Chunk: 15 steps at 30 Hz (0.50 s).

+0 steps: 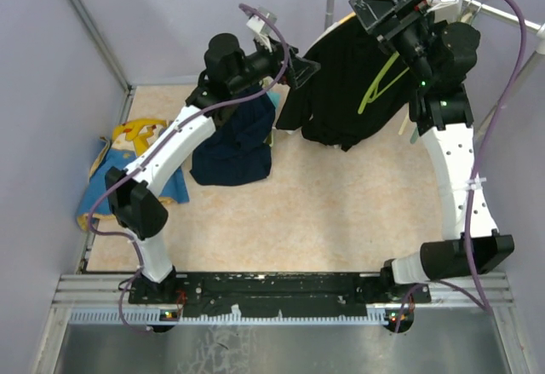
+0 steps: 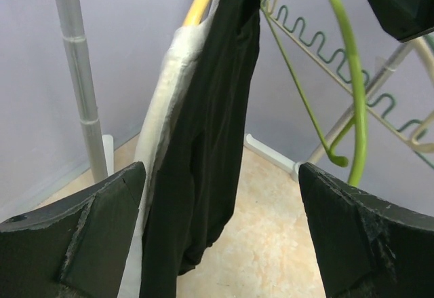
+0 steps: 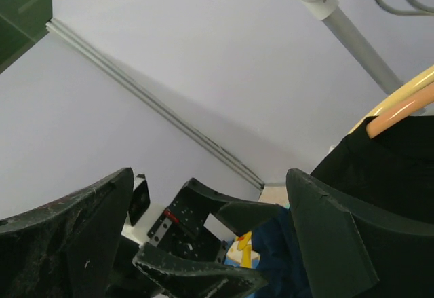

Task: Remove the t-shirt from the hanger
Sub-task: Pick up the hanger from the clothesline.

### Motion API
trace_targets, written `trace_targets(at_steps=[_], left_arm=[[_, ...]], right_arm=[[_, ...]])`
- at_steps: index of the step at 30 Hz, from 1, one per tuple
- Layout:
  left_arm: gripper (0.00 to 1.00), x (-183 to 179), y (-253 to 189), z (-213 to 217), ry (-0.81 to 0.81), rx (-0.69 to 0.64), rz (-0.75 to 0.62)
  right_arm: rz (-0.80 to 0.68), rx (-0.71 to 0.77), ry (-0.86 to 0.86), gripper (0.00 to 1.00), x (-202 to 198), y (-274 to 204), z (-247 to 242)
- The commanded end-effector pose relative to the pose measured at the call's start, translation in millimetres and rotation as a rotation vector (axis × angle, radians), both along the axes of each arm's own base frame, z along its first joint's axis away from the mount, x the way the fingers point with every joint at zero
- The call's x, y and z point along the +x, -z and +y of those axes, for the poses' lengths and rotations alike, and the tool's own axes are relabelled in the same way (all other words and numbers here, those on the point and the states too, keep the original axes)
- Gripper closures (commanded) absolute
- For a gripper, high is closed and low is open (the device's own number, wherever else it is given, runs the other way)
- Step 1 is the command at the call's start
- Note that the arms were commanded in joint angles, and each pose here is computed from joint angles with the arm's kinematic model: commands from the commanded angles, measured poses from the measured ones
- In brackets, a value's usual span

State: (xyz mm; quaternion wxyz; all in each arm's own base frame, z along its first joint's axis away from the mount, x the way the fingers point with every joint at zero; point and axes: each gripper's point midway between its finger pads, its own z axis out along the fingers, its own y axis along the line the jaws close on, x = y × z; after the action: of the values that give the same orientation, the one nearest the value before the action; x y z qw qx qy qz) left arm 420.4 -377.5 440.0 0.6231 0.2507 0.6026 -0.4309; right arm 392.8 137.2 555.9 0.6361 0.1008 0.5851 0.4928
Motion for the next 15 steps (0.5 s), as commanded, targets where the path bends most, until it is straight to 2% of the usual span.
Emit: trace_targets(at_steps=[1, 9, 15], left_arm=[[0.0, 9.9, 6.5, -12.1, -0.023, 0.019, 0.005], [0.0, 5.8, 32.0, -35.7, 0.044, 0.043, 0.04], [0.0, -18.7, 27.8, -36.9, 0.059, 0.041, 0.02]], right_arm=[[-0.045, 0.038, 0.052, 0.06, 11.7, -26.3, -3.8], [0.037, 0.034, 0.104, 0.06, 45.3, -13.0, -6.2], [0.108, 0.025, 0.199, 0.06, 49.0, 6.9, -21.7]])
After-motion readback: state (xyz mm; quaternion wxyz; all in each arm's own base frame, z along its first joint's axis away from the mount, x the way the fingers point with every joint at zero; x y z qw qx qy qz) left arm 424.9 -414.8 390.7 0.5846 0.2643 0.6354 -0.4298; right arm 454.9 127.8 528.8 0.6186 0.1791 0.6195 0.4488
